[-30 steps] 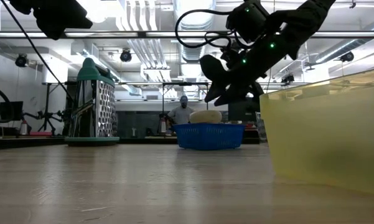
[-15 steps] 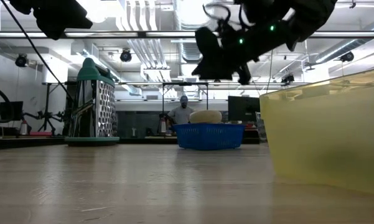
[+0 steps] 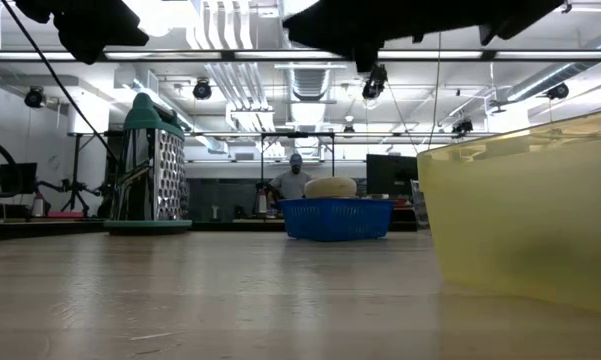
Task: Pick & Place Food Item
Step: Return to Home Position
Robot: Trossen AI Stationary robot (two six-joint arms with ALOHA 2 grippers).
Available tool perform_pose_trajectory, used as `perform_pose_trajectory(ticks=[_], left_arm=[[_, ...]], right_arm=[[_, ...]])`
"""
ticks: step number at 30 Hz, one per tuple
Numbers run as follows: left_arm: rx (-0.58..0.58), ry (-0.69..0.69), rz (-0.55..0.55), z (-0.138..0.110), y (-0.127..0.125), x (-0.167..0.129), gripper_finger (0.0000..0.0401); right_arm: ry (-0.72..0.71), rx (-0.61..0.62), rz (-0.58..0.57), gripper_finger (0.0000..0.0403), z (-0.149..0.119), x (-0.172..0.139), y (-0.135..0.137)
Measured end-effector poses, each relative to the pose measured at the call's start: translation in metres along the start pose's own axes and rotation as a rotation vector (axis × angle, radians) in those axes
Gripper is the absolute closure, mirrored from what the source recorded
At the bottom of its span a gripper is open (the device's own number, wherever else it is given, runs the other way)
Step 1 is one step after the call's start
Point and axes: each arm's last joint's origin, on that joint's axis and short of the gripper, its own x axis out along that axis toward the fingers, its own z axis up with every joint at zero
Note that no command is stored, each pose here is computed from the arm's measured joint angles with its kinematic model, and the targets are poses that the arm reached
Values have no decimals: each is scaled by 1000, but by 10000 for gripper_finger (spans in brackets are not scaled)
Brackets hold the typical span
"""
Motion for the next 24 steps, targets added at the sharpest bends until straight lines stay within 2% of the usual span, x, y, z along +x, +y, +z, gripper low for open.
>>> perform_pose_trajectory(ticks=[4,7,11,17,19,24], left_arm=[[0,0,0,0,0,0,252],[0,0,0,0,0,0,252],[0,0,0,0,0,0,252],[0,0,0,0,0,0,252],[0,0,0,0,0,0,252],[0,0,0,0,0,0,252]], right_arm=[[-21,-91,120,273,2,-8,20],[-30,-135,150,273,2,-15,36],[-51,-155,68,273,4,-27,56],[-45,-317,-55,273,5,-48,80],[-48,-359,-31,275,7,-53,84],[-7,-446,124,277,10,-60,81]])
